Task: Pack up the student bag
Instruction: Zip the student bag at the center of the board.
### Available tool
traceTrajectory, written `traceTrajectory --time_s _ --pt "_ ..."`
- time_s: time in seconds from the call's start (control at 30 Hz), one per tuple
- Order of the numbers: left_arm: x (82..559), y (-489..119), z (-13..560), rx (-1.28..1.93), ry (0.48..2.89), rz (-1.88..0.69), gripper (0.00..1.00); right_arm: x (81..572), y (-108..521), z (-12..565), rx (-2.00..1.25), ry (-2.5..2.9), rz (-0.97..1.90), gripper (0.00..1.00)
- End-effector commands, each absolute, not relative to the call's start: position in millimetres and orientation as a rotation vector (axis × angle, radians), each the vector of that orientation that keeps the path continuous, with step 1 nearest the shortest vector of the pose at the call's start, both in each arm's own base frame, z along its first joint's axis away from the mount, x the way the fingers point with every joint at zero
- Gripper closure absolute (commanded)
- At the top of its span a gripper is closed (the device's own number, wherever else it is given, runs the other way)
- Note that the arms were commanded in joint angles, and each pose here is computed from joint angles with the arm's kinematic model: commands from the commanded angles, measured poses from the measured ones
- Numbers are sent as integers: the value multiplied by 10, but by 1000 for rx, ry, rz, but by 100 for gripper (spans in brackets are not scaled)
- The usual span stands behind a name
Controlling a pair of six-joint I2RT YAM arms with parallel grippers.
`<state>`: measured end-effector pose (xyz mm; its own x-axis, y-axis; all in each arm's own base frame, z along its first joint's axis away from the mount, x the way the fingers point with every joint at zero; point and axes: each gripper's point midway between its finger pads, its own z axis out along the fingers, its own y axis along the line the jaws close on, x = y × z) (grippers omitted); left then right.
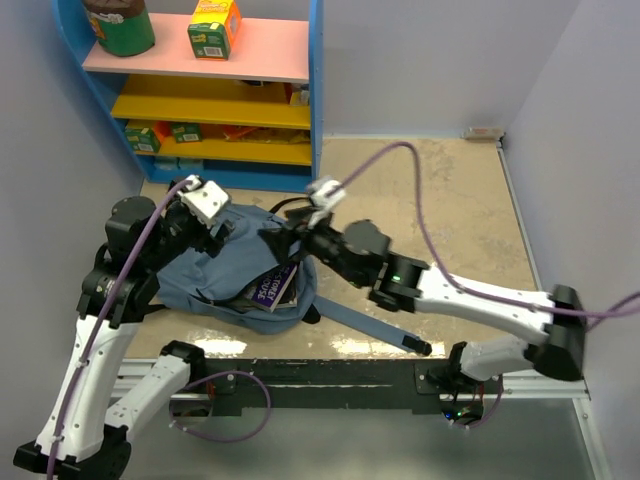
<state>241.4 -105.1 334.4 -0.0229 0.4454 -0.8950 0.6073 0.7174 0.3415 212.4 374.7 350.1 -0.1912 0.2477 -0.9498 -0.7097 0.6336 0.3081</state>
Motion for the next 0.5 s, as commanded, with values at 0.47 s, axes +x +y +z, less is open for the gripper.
traceTrajectory --time_s 0.47 --pt "3155 -46 2688 586 2003 -5 10 1440 4421 1361 -982 1779 859 54"
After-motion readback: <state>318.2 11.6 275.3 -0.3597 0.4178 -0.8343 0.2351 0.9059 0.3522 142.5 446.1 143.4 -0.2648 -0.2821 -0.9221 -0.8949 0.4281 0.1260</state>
